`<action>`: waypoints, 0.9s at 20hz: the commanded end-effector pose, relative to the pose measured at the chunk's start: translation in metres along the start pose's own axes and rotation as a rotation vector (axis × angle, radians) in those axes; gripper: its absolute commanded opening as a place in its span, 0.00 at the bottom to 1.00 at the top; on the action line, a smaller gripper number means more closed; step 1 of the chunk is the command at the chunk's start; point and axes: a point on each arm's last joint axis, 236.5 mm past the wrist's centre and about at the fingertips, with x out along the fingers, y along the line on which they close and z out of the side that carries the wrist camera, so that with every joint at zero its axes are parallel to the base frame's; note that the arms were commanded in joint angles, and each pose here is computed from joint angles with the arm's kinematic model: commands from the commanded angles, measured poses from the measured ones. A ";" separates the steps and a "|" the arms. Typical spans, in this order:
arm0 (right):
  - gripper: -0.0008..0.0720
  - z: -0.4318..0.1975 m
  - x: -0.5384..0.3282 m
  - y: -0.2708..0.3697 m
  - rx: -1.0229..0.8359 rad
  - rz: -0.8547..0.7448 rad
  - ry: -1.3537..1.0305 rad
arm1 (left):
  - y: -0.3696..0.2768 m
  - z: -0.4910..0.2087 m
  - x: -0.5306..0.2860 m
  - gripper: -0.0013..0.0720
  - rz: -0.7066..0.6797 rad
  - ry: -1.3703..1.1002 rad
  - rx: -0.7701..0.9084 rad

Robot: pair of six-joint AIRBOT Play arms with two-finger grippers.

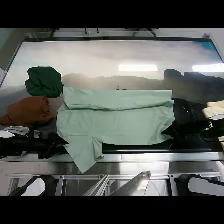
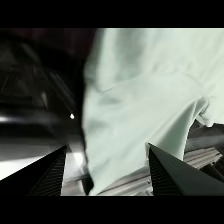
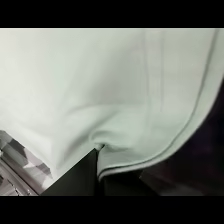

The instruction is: Fold the shirts.

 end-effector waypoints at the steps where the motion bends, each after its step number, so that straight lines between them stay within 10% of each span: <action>1: 0.03 0.007 0.000 0.004 -0.009 0.014 -0.029 | -0.011 0.033 0.012 0.78 0.018 -0.150 0.094; 2: 0.03 0.006 0.000 0.005 -0.009 0.017 -0.025 | -0.022 0.032 0.016 0.78 -0.004 -0.153 0.114; 8: 0.03 -0.006 -0.004 0.017 0.007 0.071 0.034 | -0.051 -0.028 0.019 0.06 -0.104 0.097 0.225; 18: 0.03 -0.011 -0.055 0.029 0.146 0.175 0.044 | -0.028 -0.025 -0.027 0.04 -0.113 0.134 0.034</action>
